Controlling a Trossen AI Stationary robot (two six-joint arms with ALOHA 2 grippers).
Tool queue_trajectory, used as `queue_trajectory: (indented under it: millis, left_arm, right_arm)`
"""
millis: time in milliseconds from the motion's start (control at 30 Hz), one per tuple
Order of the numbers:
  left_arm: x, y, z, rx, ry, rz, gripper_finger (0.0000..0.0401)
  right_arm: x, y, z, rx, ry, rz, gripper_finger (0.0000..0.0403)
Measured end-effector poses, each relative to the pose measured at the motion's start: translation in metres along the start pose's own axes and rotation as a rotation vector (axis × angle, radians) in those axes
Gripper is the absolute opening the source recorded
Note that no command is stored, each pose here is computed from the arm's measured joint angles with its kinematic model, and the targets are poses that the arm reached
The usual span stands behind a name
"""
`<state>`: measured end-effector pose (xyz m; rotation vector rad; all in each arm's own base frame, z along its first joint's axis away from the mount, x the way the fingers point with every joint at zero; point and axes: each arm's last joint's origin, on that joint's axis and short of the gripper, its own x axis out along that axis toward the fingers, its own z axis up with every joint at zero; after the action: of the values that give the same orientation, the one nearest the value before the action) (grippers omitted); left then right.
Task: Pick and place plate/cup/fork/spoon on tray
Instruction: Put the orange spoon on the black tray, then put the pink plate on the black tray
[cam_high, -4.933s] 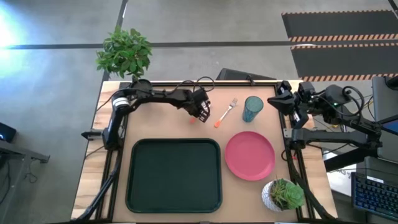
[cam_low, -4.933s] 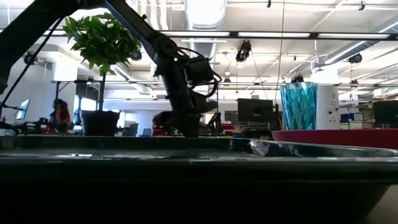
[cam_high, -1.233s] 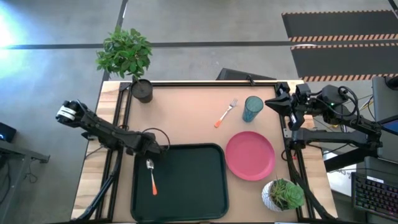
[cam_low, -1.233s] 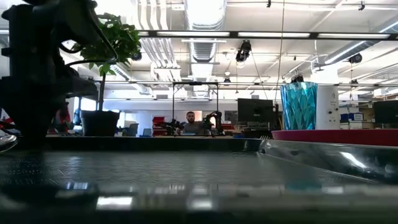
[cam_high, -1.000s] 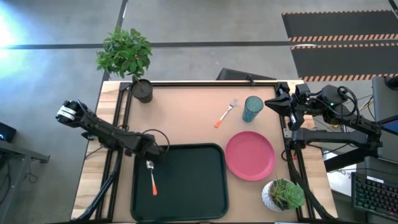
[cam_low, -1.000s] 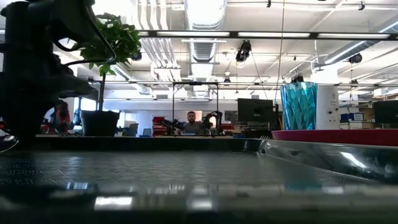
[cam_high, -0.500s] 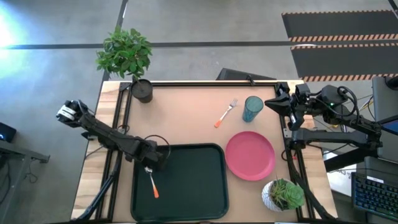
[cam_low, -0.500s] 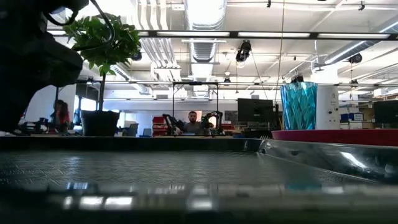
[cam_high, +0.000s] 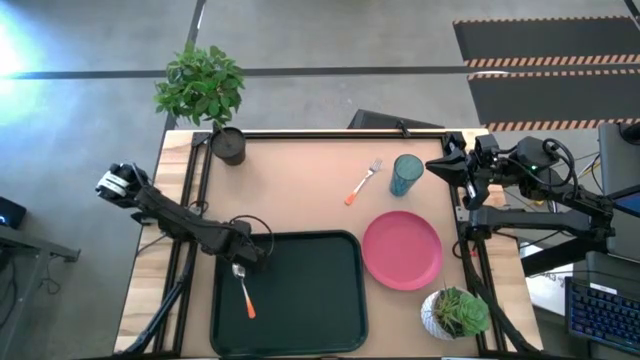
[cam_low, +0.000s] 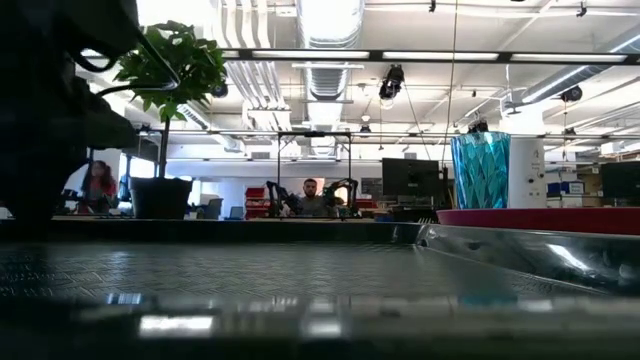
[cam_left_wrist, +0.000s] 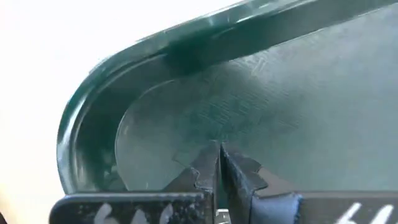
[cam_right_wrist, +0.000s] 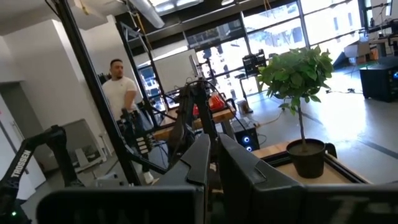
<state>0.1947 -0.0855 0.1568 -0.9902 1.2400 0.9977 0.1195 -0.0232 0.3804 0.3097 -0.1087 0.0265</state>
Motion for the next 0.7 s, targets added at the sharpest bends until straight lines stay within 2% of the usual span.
queue_trajectory:
  millis: [133,267,467,567,700]
  left_arm:
    - [0.000,-0.005,-0.004,0.010,0.066,0.009,0.0000]
    - [-0.008,-0.014,-0.010,0.028,0.113,-0.054,0.0000]
    - [-0.020,-0.021,-0.021,0.066,0.152,-0.091,0.0000]
    - [-0.024,-0.024,-0.021,0.065,0.089,-0.117,0.0000]
    - [-0.038,-0.034,-0.012,0.062,-0.093,-0.202,0.0000]
  right_arm:
    - [0.000,0.000,0.000,0.000,0.000,0.000,0.0022]
    - [0.000,0.000,0.000,0.000,0.000,0.000,0.0022]
    - [0.000,0.000,0.000,0.001,0.002,-0.001,0.0022]
    - [0.000,0.000,-0.001,0.003,0.009,-0.003,0.0022]
    - [0.018,-0.009,-0.009,0.021,0.069,-0.043,0.0022]
